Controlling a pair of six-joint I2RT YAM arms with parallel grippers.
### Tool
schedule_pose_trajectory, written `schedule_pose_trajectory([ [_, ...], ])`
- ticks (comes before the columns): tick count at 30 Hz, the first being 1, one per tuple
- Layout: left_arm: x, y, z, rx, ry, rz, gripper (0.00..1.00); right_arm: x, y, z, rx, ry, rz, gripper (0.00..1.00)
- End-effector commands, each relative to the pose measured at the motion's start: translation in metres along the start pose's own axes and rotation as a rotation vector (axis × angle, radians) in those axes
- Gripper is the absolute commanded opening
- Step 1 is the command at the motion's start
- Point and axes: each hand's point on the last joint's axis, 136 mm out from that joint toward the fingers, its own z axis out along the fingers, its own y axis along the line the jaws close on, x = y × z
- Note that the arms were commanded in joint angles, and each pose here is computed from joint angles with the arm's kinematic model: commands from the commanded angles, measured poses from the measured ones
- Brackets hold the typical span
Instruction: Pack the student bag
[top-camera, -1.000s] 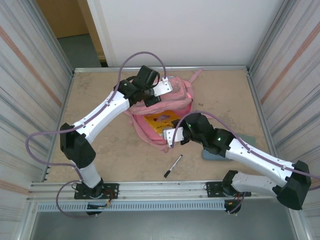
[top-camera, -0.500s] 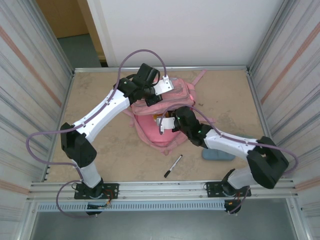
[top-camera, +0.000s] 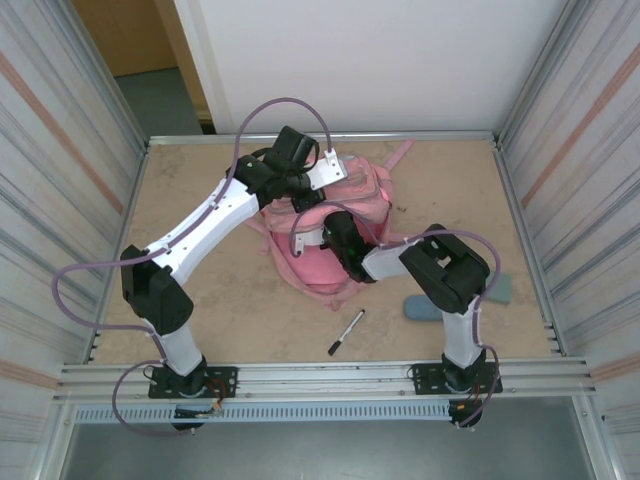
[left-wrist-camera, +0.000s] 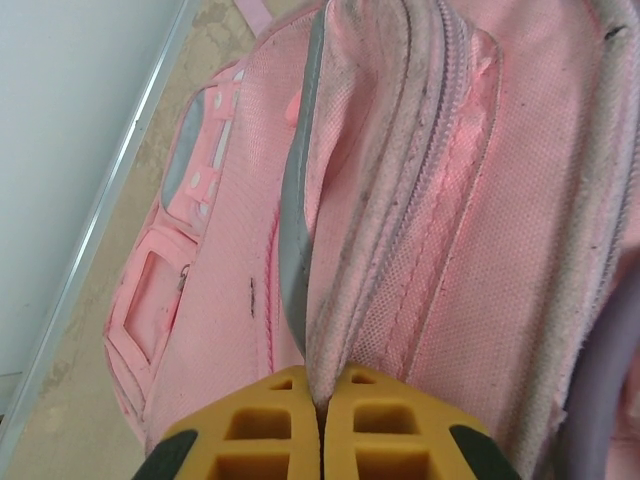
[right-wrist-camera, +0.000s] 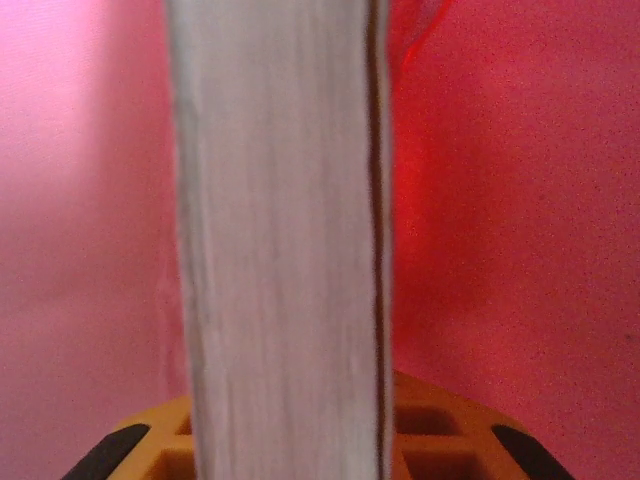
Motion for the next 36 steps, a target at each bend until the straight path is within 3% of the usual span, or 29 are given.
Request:
schedule_pose_trajectory([
  [1,-0.041,0.008,-0.032,-0.021,-0.179,-0.014,0.00,0.001,-0.036,0.015,0.126,0.000,0.059,0.27],
  [8,-0.033,0.007,-0.021,-0.008,-0.152,-0.028,0.00,0.015,0.008,0.025,0.016,0.022,0.059,0.38],
  [19,-0.025,0.007,-0.001,0.003,-0.129,-0.058,0.00,0.006,0.034,-0.037,-0.100,-0.006,0.110,0.48],
  [20,-0.023,0.008,0.002,0.002,-0.127,-0.064,0.00,0.005,0.034,-0.042,-0.120,-0.010,0.130,0.75],
  [21,-0.021,0.008,0.005,0.007,-0.123,-0.073,0.00,0.005,0.034,-0.047,-0.132,-0.019,0.149,0.79],
  [28,-0.009,0.006,0.020,0.026,-0.092,-0.114,0.00,-0.017,0.036,-0.089,-0.242,-0.090,0.232,0.79],
  [31,-0.007,0.006,0.022,0.045,-0.098,-0.146,0.00,-0.033,0.037,-0.122,-0.356,-0.174,0.353,0.77],
  [36,-0.005,0.000,0.028,0.089,-0.113,-0.153,0.00,-0.072,0.052,-0.226,-0.744,-0.517,0.392,0.77],
])
